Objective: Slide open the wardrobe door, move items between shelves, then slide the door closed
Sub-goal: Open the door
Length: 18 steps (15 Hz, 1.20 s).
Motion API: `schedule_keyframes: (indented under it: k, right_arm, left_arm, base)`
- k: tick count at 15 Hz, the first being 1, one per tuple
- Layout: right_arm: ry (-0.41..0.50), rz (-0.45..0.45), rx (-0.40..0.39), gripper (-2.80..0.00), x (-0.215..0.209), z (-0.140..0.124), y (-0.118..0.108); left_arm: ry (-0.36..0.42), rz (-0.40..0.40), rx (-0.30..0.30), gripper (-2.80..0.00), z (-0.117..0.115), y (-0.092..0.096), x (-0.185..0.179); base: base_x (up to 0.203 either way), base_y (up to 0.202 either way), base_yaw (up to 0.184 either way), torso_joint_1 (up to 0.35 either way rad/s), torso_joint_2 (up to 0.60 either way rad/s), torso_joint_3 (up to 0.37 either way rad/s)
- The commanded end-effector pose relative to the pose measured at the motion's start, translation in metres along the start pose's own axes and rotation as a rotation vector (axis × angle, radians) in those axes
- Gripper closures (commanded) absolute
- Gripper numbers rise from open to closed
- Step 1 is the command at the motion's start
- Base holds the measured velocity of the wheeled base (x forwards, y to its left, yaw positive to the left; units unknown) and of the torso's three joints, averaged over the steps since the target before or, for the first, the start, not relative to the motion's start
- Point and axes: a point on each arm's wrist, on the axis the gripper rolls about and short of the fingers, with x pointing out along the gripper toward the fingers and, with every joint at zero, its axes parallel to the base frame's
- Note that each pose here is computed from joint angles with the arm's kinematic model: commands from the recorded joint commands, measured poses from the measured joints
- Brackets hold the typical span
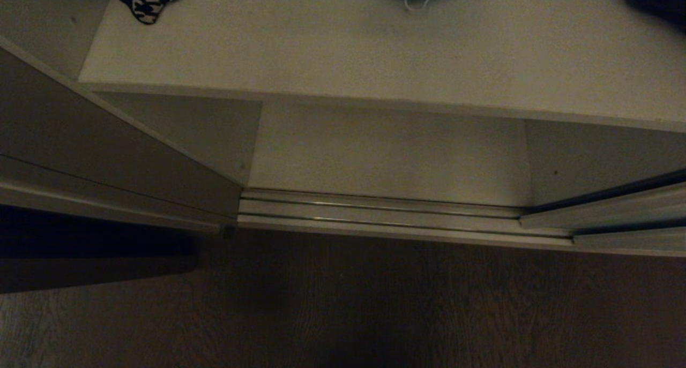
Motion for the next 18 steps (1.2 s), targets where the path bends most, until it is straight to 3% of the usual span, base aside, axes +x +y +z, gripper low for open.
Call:
schedule_keyframes:
  k: [1,3,5,16,18]
  right_arm:
    - [-0.001,0.0,-0.001,0.0,-0.0001,-0.0001,0.0]
    - [-0.002,0.0,-0.002,0.0,-0.0001,0.0,0.0]
    - [-0.003,0.0,-0.001,0.0,-0.0002,0.0002,0.0]
    - [-0.001,0.0,-0.001,0.0,-0.0001,-0.0002,0.0]
    - [-0.003,0.0,-0.001,0.0,-0.0002,0.0002,0.0]
  left_arm:
    - [-0.008,0.003,-0.029,0.0,0.0006,0.0002,0.0004]
    - [0.015,-0.014,-0.07,0.0,-0.0018,-0.0007,0.0003]
    - [0.109,-0.022,-0.187,0.0,-0.0073,-0.0019,-0.0015]
    - [0.084,-0.018,-0.152,0.0,-0.0064,-0.0017,-0.0007]
    - [0.082,-0.013,-0.172,0.0,-0.0063,-0.0015,-0.0008]
  base:
    - [0.0,0.0,0.0,0.0,0.0,0.0]
    - [0.0,0.0,0.0,0.0,0.0,0.0]
    - [0.0,0.0,0.0,0.0,0.0,0.0]
    - [0.0,0.0,0.0,0.0,0.0,0.0]
    - [0.0,0.0,0.0,0.0,0.0,0.0]
